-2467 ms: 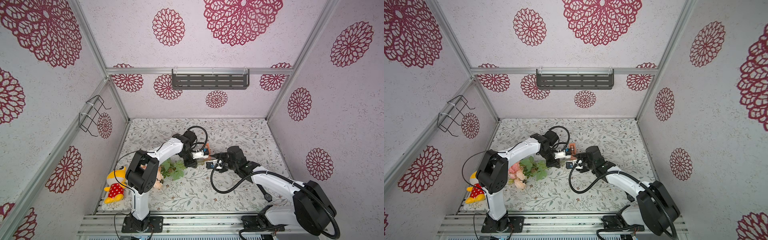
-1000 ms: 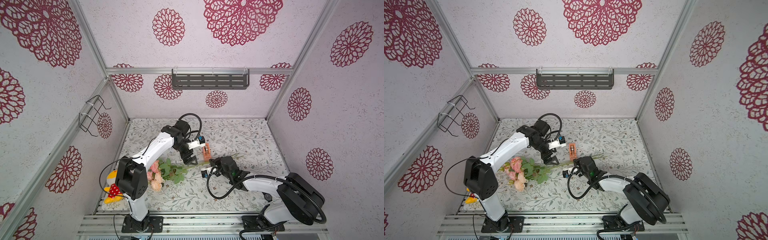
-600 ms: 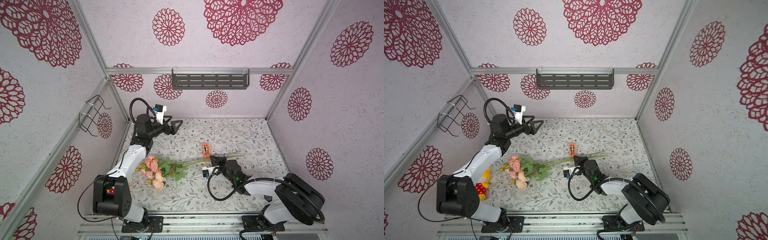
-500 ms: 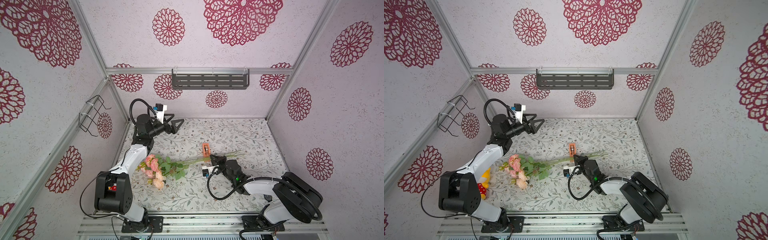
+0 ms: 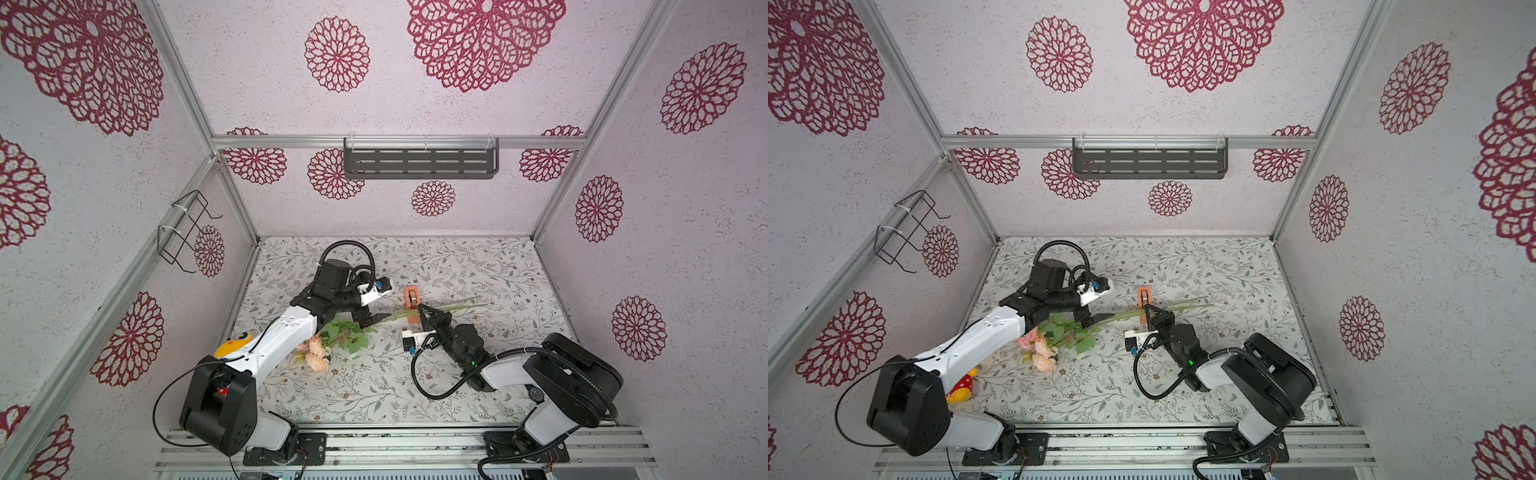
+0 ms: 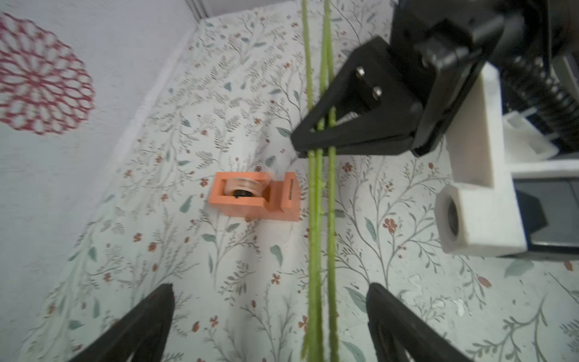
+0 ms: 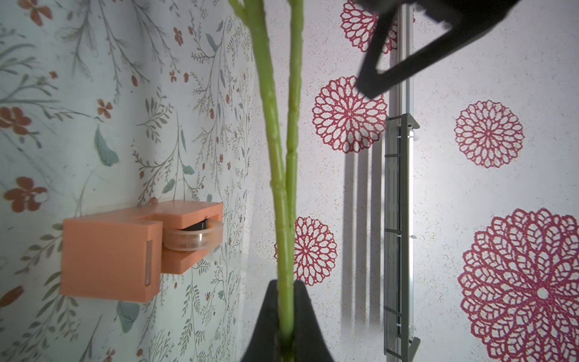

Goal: Wrap bouquets with tape
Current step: Wrap the tape around the bouquet.

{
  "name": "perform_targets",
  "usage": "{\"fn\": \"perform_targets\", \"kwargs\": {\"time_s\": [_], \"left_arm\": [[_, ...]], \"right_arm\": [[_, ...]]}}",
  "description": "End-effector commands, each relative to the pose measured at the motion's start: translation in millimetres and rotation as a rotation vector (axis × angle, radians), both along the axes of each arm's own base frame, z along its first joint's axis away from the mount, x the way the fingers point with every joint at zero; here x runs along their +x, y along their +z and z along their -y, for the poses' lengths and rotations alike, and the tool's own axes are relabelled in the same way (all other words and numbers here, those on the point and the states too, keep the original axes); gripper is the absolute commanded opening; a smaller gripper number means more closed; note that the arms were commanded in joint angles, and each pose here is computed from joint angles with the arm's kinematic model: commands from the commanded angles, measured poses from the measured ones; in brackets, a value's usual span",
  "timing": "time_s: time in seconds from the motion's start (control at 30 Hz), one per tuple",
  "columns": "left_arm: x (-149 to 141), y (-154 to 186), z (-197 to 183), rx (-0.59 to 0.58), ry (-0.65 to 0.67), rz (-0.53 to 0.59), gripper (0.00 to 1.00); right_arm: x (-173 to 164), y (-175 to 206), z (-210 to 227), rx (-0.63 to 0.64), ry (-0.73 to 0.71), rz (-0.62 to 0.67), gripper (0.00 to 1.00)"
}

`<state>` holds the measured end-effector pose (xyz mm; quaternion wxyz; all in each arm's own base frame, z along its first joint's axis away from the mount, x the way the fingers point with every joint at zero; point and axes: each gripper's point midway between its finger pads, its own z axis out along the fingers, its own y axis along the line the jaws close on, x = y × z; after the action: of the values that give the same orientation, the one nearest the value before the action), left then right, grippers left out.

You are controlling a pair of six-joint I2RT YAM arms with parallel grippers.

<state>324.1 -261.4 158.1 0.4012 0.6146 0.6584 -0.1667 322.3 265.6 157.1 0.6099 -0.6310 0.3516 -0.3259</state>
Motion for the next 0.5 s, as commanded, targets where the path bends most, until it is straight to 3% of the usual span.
{"fn": "perform_targets", "kwargs": {"time_s": [0.0,0.07,0.17,0.23,0.37,0.47], "left_arm": [[-11.2,-17.9,6.6,0.073,-0.073,-0.044,0.98],[-7.6,-24.6,7.5,0.076,-0.069,-0.037,0.98],[1.0,-36.5,1.8,0.139,-0.044,-0.047,0.88],[6.0,-38.4,1.1,0.154,-0.035,-0.043,0.69],[9.3,-31.2,4.6,0.131,-0.040,-0.027,0.51],[11.6,-27.1,3.3,0.131,-0.029,-0.014,0.29]], "right_arm": [[0.9,41.2,-3.1,0.085,-0.008,0.128,0.00],[0.2,36.7,-4.1,0.068,-0.011,0.122,0.00],[-1.0,32.7,-2.2,0.059,-0.017,0.115,0.00],[-2.1,30.5,-0.5,0.058,-0.020,0.114,0.00],[-3.6,30.9,1.5,0.075,-0.027,0.107,0.00],[-4.3,33.3,5.0,0.107,-0.042,0.083,0.00]]}}
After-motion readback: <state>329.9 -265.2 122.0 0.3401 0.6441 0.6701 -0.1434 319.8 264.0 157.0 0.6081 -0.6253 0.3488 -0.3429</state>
